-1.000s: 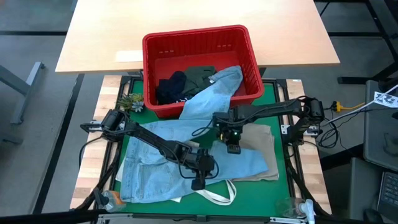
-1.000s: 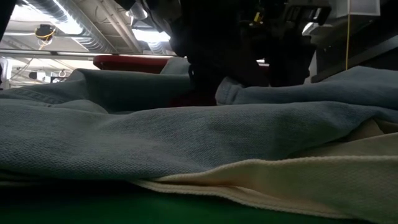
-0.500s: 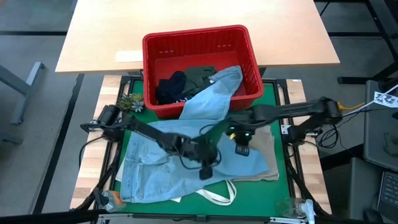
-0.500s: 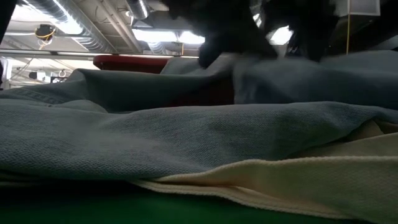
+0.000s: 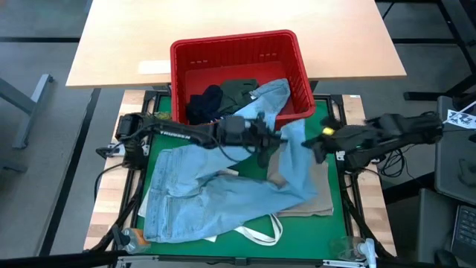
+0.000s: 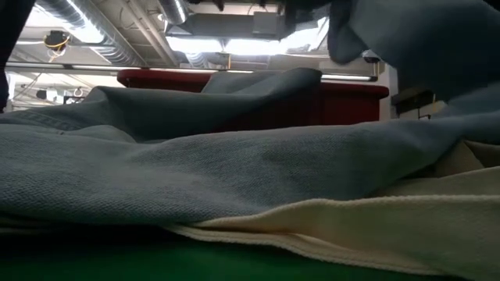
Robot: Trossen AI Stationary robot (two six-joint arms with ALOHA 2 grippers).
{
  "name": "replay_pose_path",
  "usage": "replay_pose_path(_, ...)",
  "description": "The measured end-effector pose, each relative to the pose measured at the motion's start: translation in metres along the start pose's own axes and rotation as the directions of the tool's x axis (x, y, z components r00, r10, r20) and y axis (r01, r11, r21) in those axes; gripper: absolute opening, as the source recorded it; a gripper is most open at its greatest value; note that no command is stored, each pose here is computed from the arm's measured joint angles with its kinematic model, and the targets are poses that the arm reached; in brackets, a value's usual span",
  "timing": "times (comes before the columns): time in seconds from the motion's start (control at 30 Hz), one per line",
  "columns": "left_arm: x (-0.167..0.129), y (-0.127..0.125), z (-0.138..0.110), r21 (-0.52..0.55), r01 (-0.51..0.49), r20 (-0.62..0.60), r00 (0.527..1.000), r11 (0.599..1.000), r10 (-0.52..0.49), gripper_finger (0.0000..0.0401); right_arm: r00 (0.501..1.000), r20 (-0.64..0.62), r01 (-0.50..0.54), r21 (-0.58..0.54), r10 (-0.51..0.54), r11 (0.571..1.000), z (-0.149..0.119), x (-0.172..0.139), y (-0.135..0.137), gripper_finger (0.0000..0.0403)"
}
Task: Fold Laundry from Bin
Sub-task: Fold the light blue pants
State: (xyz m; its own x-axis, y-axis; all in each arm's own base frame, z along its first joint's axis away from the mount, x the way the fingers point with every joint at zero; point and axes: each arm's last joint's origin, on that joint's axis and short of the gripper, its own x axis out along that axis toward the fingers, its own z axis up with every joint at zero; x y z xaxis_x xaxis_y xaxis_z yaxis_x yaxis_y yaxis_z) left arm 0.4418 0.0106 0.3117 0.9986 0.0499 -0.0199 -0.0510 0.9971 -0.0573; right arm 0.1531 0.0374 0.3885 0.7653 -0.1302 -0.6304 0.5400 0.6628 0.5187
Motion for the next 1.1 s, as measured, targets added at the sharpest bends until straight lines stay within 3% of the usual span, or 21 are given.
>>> replay_pose_path(0.23, 0.002, 0.028, 0.051, 0.147, -0.036, 0.129, 0.991, 0.989, 0.017, 0.0001, 0.976, 0.126, -0.194, 0.119, 0.179, 0.974, 0.006, -0.022, 0.007, 0.0004)
replay_pose_path(0.43, -0.002, 0.052, 0.078, 0.176, -0.041, 0.193, 0.981, 0.984, 0.006, 0.0, 0.965, 0.134, -0.233, 0.052, 0.225, 0.971, 0.006, -0.035, 0.002, 0.0005)
replay_pose_path(0.77, -0.001, 0.059, 0.058, 0.038, 0.032, -0.046, 0.998, 0.999, -0.031, 0.0, 0.992, 0.081, -0.089, -0.139, 0.101, 0.986, -0.001, -0.044, -0.022, 0.0005)
replay_pose_path(0.87, -0.001, 0.054, 0.055, -0.049, 0.054, -0.071, 0.996, 0.997, -0.057, 0.0, 0.995, 0.092, -0.03, -0.175, 0.047, 0.984, -0.003, -0.048, -0.031, 0.0005)
replay_pose_path(1.0, 0.0, 0.045, 0.056, -0.187, 0.129, -0.067, 0.987, 0.974, -0.144, 0.0, 0.994, 0.105, -0.006, -0.195, 0.027, 0.981, -0.003, -0.056, -0.042, 0.0005)
replay_pose_path(1.1, 0.0, 0.034, 0.055, -0.326, 0.197, -0.076, 0.969, 0.924, -0.234, 0.0, 0.993, 0.104, -0.036, -0.223, 0.061, 0.974, -0.003, -0.064, -0.048, 0.0005)
